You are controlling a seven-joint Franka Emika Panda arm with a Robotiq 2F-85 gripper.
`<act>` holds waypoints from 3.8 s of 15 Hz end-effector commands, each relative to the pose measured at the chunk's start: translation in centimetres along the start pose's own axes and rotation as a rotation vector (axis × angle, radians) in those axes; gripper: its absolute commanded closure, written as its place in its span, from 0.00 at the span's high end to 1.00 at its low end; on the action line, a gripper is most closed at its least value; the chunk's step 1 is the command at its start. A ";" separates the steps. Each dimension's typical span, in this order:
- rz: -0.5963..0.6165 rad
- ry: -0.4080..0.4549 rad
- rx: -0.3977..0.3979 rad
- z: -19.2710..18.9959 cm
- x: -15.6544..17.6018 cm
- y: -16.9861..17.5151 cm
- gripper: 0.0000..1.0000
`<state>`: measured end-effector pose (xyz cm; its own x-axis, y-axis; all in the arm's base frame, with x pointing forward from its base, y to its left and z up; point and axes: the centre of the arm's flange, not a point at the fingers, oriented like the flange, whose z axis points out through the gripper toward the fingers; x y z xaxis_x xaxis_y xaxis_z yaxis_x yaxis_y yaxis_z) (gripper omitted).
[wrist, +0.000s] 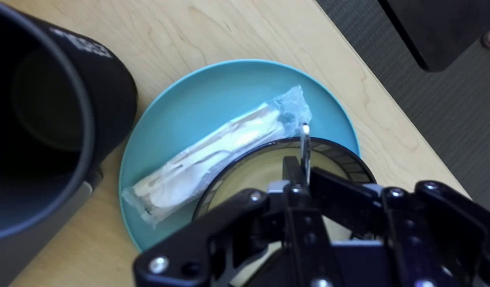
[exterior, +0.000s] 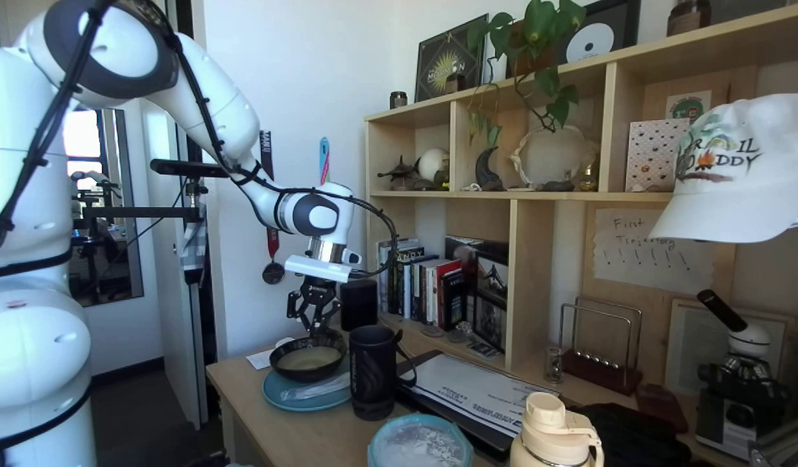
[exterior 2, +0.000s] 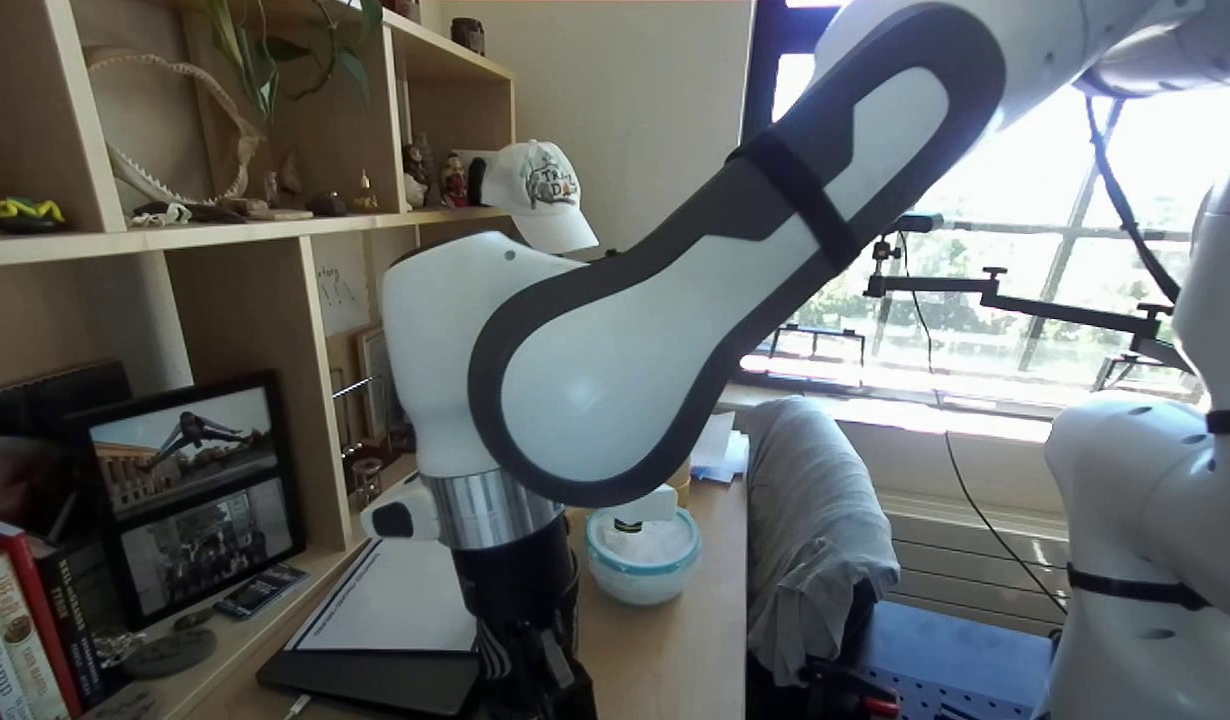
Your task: Take the fork from the blue plate and place it in the brown bowl
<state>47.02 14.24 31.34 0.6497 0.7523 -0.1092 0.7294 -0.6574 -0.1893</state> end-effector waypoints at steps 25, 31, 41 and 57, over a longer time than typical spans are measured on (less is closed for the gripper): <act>-0.288 -0.429 0.145 7.4 7.2 2.9 0.02; -0.284 -0.452 0.146 8.0 7.1 3.2 0.33; -0.264 -0.442 0.151 7.9 6.7 3.7 0.98; -0.084 -0.018 -0.001 -4.8 3.1 5.1 1.00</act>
<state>56.08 14.27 31.50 0.5241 0.8317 -0.1833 0.7875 -0.5553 -0.2675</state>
